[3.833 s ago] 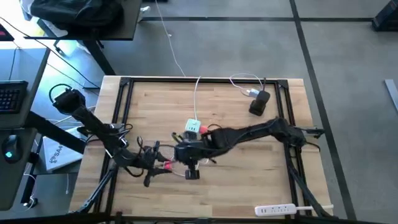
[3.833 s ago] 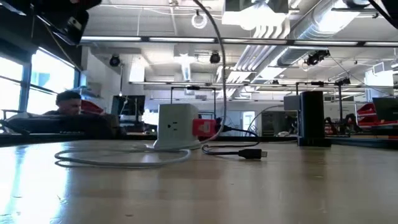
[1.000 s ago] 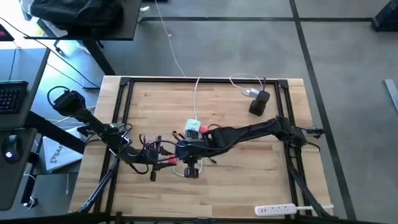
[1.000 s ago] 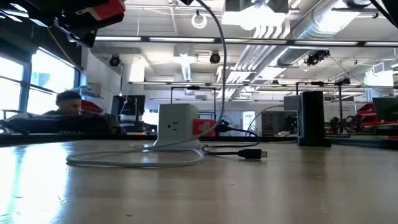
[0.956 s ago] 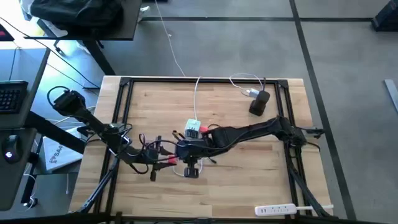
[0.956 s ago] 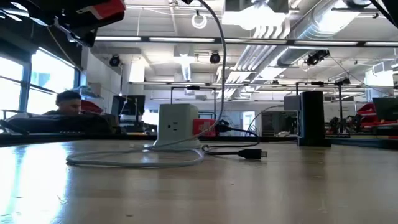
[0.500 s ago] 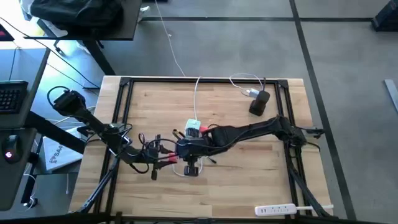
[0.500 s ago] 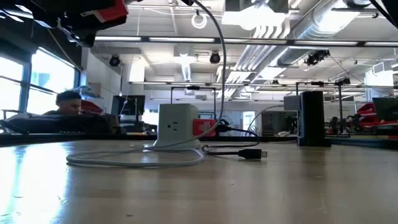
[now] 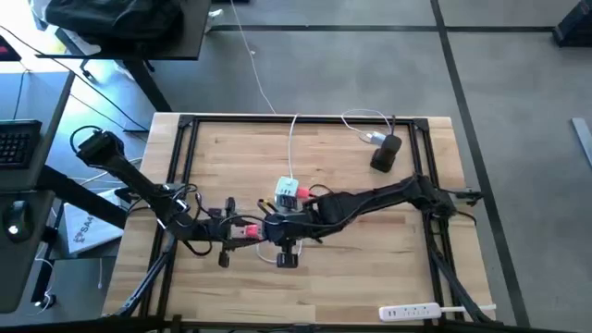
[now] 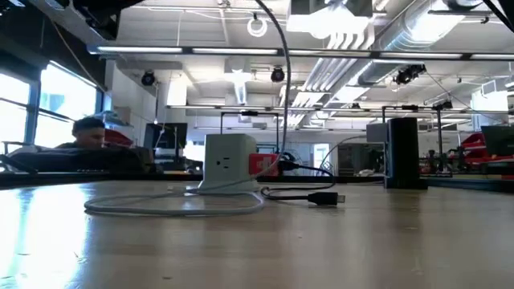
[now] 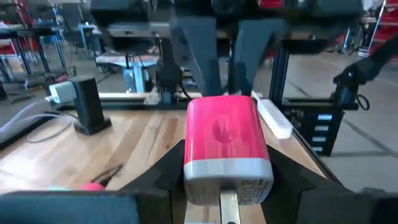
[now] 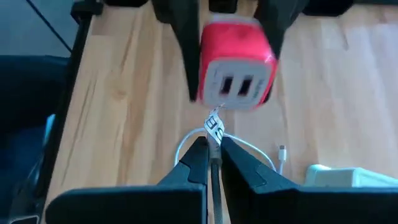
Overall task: Insert USB
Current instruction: Insert the white charger cable into the pink charger adapter
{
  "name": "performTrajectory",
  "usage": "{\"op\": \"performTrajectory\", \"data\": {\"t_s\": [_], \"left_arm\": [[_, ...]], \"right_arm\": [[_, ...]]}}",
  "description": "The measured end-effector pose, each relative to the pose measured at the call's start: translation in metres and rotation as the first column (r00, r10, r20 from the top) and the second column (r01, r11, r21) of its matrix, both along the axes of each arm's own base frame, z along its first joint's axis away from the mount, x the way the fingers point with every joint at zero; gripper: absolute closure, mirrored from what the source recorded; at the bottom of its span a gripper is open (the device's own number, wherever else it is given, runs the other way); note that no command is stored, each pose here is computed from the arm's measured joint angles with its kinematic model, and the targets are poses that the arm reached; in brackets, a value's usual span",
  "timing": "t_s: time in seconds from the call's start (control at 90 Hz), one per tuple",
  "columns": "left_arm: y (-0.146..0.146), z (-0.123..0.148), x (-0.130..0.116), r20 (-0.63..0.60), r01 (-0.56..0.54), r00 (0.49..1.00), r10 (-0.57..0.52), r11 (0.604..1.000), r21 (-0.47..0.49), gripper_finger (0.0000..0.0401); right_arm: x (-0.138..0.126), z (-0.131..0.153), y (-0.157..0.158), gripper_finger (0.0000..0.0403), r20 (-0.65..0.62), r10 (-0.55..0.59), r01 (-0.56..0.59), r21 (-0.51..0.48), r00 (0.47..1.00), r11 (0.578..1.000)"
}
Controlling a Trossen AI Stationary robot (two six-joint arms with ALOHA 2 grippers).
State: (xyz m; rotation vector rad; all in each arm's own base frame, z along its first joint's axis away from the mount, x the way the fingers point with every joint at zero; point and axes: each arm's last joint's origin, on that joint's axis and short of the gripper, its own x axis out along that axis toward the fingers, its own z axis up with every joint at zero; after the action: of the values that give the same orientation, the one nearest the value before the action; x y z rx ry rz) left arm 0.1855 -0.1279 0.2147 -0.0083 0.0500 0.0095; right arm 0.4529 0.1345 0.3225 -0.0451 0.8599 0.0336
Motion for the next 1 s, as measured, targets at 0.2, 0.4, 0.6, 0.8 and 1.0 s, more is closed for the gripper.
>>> {"op": "performTrajectory", "data": {"t_s": [0.2,0.4,0.6,0.8,1.0], "left_arm": [[0.0,-0.005,-0.001,-0.037,0.004,0.999,-0.003,1.0,0.025,0.0281],[0.0,-0.005,-0.001,-0.039,0.014,0.999,-0.013,1.0,0.022,0.0281],[0.0,-0.005,-0.001,-0.039,0.018,0.999,-0.016,0.999,0.032,0.0281],[0.0,-0.005,-0.001,-0.038,0.006,0.999,-0.005,0.999,0.033,0.0281],[0.0,-0.005,-0.001,-0.039,-0.001,0.999,0.002,0.999,0.034,0.0281]], "right_arm": [[0.0,0.007,0.001,0.0403,0.04,0.011,-0.01,-0.023,0.999,1.0],[0.0,0.01,0.0,0.0403,0.058,-0.004,0.007,-0.037,0.998,0.999],[0.002,0.011,-0.003,0.0403,0.073,-0.019,0.022,-0.041,0.997,0.999],[0.003,0.006,-0.004,0.0403,0.062,-0.023,0.025,-0.042,0.998,0.999],[0.003,0.006,-0.004,0.0403,0.064,-0.023,0.025,-0.036,0.998,0.999]]}}
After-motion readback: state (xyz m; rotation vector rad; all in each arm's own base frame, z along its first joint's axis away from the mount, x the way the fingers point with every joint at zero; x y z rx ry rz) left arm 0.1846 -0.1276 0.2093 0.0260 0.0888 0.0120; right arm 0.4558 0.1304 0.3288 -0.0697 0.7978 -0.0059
